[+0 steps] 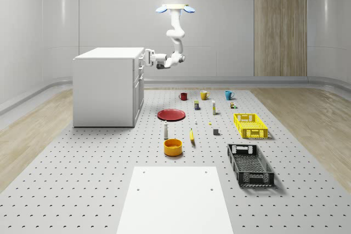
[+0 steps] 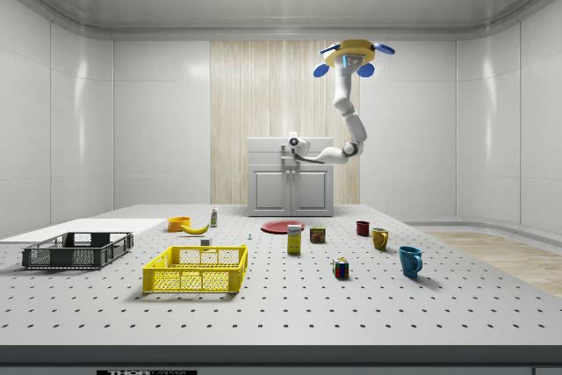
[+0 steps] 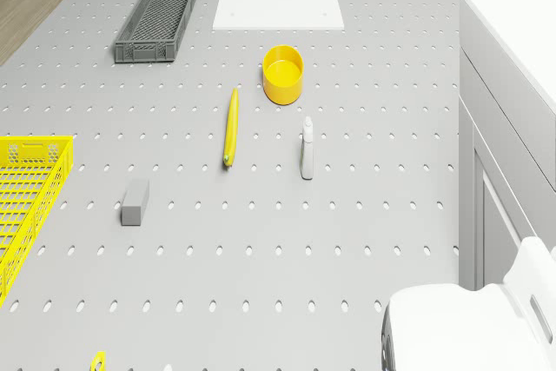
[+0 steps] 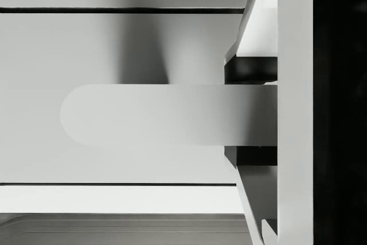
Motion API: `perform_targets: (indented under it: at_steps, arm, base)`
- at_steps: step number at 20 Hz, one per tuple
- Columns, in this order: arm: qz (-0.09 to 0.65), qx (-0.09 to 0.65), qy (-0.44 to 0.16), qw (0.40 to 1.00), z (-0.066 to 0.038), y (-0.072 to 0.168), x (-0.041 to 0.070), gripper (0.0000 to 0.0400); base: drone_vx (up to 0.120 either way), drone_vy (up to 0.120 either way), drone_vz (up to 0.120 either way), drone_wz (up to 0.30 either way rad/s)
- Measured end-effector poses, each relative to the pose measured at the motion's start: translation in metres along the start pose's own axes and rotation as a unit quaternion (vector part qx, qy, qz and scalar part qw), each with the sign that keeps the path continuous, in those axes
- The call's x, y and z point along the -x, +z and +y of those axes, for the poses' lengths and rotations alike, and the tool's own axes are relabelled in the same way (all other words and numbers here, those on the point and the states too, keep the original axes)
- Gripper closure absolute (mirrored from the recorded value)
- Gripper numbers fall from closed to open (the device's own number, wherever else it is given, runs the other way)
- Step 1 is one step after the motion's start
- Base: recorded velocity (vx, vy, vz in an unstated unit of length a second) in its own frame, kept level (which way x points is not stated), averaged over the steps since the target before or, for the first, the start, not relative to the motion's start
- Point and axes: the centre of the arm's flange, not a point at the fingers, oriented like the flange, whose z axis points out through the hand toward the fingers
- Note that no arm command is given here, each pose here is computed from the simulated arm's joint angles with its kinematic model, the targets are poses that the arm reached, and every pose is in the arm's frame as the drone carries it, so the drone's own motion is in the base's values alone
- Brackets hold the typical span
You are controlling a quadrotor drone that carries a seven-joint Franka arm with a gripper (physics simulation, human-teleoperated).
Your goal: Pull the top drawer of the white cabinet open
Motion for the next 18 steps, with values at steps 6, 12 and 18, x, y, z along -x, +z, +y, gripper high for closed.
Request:
perform_targets:
  at_steps: [6, 12, 18]
  arm:
    - [0.001, 0.0, -0.012, 1.0, 0.001, -0.01, -0.002, 0.0276]
    - [0.0, -0.001, -0.008, 1.0, 0.001, -0.021, -0.001, 0.0286]
    - [0.0, 0.0, -0.004, 1.0, 0.0, -0.043, 0.0, 0.0283]
  base:
    - [0.0, 0.0, 0.0, 0.0]
    - [0.0, 0.0, 0.0, 0.0]
    - [0.0, 0.0, 0.0, 0.0]
